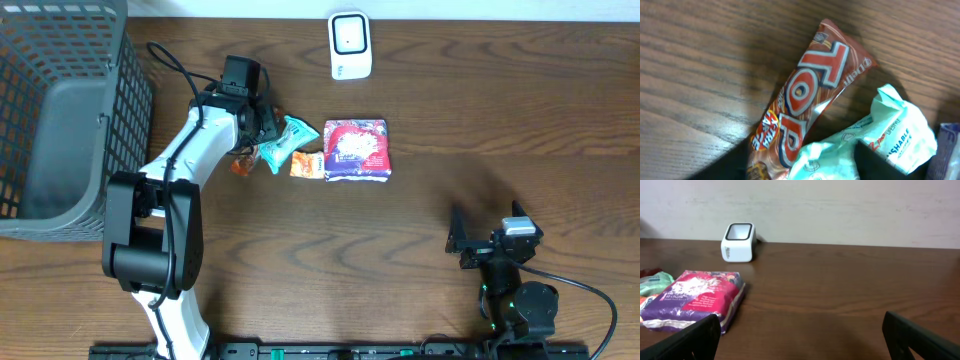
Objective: Scan the item barcode
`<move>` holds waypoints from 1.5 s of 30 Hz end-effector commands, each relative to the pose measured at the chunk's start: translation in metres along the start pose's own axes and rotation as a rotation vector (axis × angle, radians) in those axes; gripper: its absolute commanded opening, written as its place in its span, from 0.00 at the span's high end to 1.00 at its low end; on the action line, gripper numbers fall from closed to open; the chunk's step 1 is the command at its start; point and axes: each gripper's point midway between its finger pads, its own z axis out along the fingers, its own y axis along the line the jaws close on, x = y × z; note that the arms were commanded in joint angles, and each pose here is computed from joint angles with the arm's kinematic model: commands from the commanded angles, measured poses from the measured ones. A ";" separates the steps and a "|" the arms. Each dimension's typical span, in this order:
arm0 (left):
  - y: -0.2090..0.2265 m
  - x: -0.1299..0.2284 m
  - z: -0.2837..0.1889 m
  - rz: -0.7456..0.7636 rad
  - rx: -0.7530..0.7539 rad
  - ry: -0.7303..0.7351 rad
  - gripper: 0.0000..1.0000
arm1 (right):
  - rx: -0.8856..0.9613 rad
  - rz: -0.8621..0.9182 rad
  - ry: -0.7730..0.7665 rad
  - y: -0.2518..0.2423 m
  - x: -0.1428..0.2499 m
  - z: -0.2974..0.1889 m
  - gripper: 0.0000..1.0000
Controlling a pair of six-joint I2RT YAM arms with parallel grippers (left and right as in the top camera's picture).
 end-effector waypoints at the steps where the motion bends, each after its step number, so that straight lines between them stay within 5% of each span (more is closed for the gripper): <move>1: -0.014 -0.032 -0.036 0.002 0.036 -0.112 0.25 | 0.000 -0.016 0.002 0.001 0.001 0.000 0.01; 13: -0.030 -0.056 -0.161 0.008 0.141 -0.341 0.15 | 0.000 -0.016 0.002 0.001 0.001 0.000 0.01; 25: 0.002 0.003 -0.267 0.004 0.110 -0.373 0.04 | 0.000 -0.015 0.002 0.001 0.001 0.000 0.01; 45: 0.041 0.088 -0.278 0.002 -0.003 -0.128 0.02 | 0.000 -0.015 0.002 0.001 0.001 0.000 0.01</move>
